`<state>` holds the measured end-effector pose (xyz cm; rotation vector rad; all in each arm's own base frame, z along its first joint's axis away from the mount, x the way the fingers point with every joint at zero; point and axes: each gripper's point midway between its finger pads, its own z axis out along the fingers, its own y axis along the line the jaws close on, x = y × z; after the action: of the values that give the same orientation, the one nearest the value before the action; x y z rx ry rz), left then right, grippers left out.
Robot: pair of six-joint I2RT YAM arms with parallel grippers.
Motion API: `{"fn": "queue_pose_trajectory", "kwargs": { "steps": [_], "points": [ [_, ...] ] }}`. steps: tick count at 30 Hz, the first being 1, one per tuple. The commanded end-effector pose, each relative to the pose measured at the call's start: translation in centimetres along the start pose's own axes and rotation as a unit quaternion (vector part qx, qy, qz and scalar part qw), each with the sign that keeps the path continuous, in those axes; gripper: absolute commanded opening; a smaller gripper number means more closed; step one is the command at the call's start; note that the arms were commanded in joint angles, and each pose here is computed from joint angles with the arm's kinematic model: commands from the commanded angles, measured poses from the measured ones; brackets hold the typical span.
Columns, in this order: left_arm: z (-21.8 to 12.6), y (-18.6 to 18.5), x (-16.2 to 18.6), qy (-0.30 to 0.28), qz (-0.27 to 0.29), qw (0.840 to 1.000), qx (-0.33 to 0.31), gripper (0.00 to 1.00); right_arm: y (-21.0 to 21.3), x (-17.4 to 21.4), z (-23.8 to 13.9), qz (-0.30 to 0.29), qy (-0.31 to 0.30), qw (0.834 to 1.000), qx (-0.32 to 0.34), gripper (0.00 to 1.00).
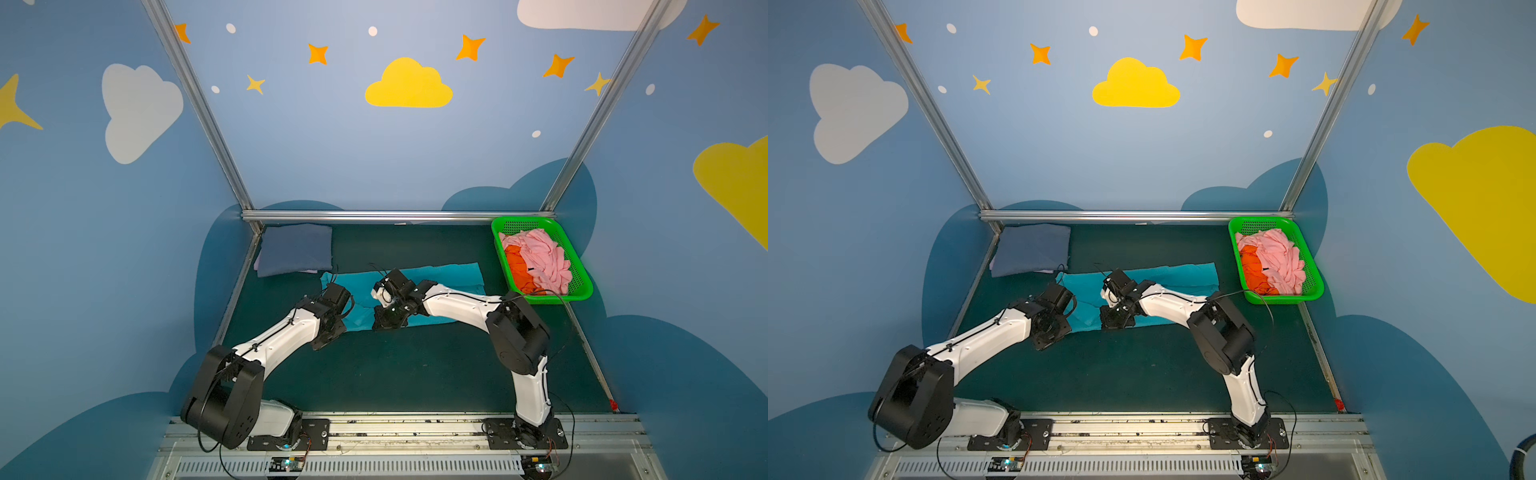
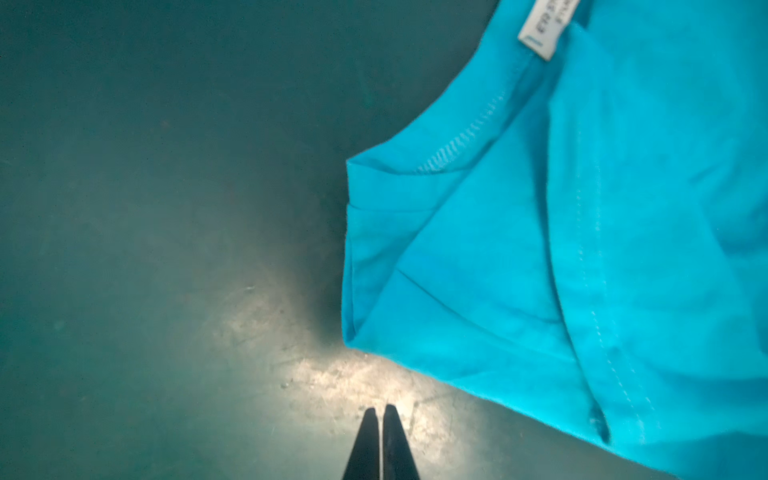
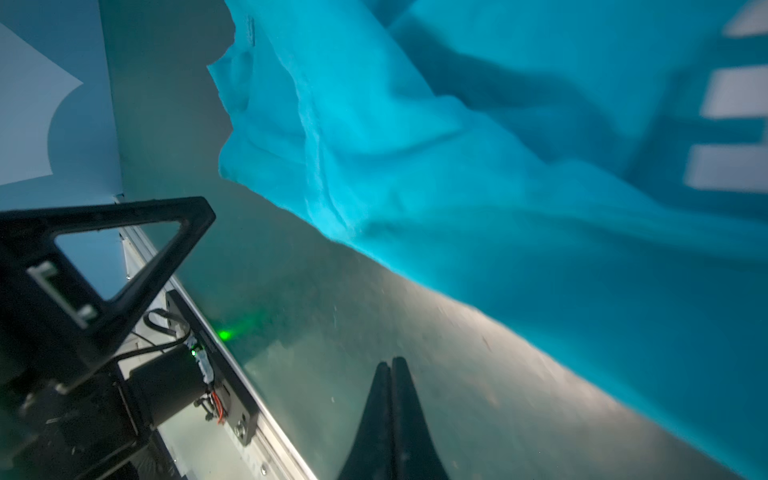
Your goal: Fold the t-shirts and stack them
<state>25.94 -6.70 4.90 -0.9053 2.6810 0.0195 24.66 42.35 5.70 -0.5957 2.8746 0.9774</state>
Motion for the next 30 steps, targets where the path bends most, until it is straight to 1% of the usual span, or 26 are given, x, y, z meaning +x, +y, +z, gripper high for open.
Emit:
{"fn": "queue_pose_trajectory", "kwargs": {
  "steps": [1, 8, 21, 23, 26, 28, 30],
  "points": [
    [0.7, -0.1, -0.7, -0.005, -0.012, 1.0, 0.005, 0.09, 0.1, -0.8, 0.9, 0.025, 0.0, 1.0, -0.01, 0.0],
    [2.6, 0.6, -1.2, 0.006, -0.022, 1.0, -0.006, 0.09, -0.8, -2.3, 2.0, 0.05, -0.005, 0.999, -0.01, 0.0],
    [5.2, 1.3, -1.2, 0.028, -0.022, 0.999, -0.025, 0.08, 0.0, -4.9, 3.7, 0.062, 0.004, 0.998, -0.024, 0.0],
    [5.4, 1.4, -1.1, 0.03, -0.021, 0.999, -0.027, 0.08, 0.1, -5.8, 3.6, 0.068, -0.002, 0.997, -0.029, 0.0],
    [5.5, 1.7, -0.9, 0.034, -0.019, 0.999, -0.031, 0.08, -0.4, -8.2, 3.0, 0.088, -0.025, 0.995, -0.032, 0.0],
    [5.5, 1.8, -0.8, 0.035, -0.018, 0.999, -0.032, 0.08, -1.8, -10.8, 2.1, 0.112, -0.055, 0.992, -0.023, 0.0],
    [5.3, 2.1, -0.7, 0.035, -0.018, 0.999, -0.035, 0.08, -4.1, -13.4, 0.6, 0.145, -0.086, 0.986, -0.006, 0.0]
  ]
}}
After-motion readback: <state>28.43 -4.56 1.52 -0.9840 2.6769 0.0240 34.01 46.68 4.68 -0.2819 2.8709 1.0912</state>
